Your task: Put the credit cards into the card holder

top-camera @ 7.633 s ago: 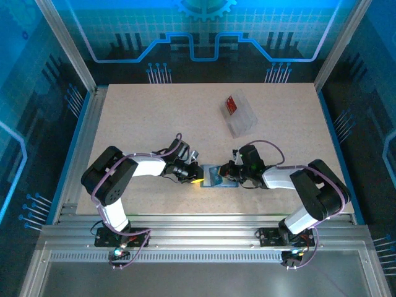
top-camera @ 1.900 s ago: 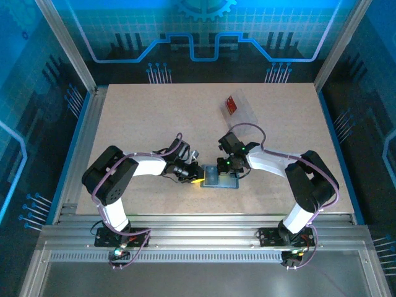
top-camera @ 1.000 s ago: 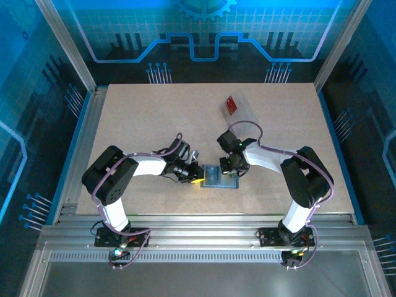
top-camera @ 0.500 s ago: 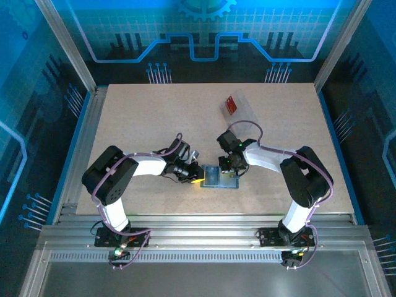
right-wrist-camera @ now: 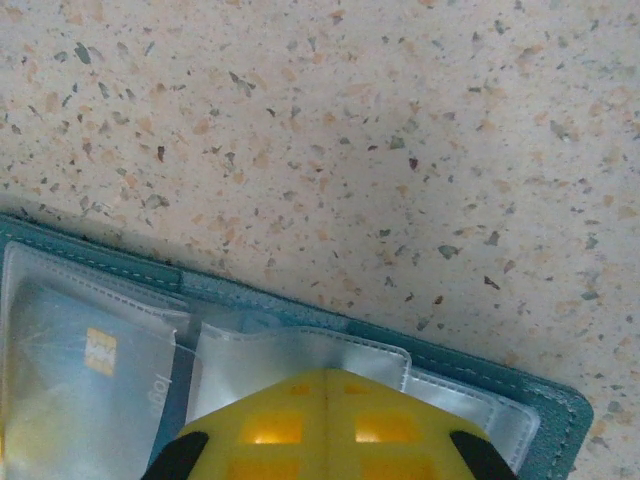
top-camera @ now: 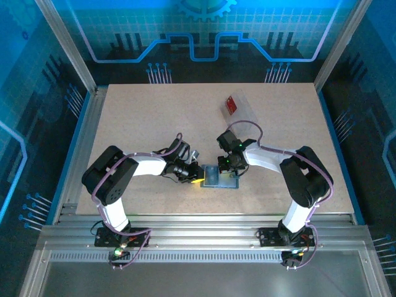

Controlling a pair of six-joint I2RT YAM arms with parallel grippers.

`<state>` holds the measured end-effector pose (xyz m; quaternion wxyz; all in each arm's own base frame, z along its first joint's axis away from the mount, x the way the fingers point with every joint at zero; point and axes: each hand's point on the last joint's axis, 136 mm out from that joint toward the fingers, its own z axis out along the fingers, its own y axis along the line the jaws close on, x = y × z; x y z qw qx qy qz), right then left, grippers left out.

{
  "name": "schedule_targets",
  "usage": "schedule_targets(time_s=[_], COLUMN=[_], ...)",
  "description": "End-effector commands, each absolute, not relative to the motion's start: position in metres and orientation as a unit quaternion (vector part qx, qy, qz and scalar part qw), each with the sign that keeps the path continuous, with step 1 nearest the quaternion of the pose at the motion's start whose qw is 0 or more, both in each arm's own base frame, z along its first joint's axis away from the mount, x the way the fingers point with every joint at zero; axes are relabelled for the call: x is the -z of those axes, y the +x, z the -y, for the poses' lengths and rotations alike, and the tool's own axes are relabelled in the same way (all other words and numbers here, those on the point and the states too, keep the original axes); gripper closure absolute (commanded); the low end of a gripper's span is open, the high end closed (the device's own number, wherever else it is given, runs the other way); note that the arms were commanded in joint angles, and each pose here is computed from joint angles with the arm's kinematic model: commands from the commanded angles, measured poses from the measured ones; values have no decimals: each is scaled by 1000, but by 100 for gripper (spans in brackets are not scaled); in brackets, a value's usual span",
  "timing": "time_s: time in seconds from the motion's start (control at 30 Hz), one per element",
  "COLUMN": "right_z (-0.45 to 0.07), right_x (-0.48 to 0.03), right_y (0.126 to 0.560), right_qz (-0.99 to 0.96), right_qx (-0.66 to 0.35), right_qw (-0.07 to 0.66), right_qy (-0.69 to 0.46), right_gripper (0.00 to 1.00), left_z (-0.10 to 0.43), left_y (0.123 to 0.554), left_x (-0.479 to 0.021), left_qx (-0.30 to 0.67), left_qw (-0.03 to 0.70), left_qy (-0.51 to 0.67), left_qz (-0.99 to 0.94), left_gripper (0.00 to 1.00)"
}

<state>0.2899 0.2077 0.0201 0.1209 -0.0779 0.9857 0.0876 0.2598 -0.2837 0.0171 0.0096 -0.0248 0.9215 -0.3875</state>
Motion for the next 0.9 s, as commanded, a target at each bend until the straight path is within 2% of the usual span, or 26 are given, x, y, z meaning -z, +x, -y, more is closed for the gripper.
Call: schedule_targets(time_s=[0.0,0.27,0.43,0.5,0.57,0.87], right_z=[-206,-228,-225,-215,-200,-184], right_x=[-17,-44,-53,-55,-54,-39], right_y=[273,272,274,277,281,289], right_qz=[-987,-975,-973,-978,-983,-987], right_qx=[-97,-169,-169,-138,-95,-31], right_qw=[96,110,119,126,129,106], right_qy=[-85,-98,-98,-97,-95,-113], right_gripper=[100,100,100,85,76,72], left_z=[277,277,278,277,278,277], left_y=[253,253,254,253,253,253], left_x=[-8,-8,-10,-10,-10,-10], left_qx=[361,363,364,365,365,364], left_qw=[0,0,2,2,1,2], left_qy=[-28,-30,-28,-28,-28,-28], left_qz=[-932,-931,-931,-931,-931,-931], left_gripper=[83,83,83,83,83,83])
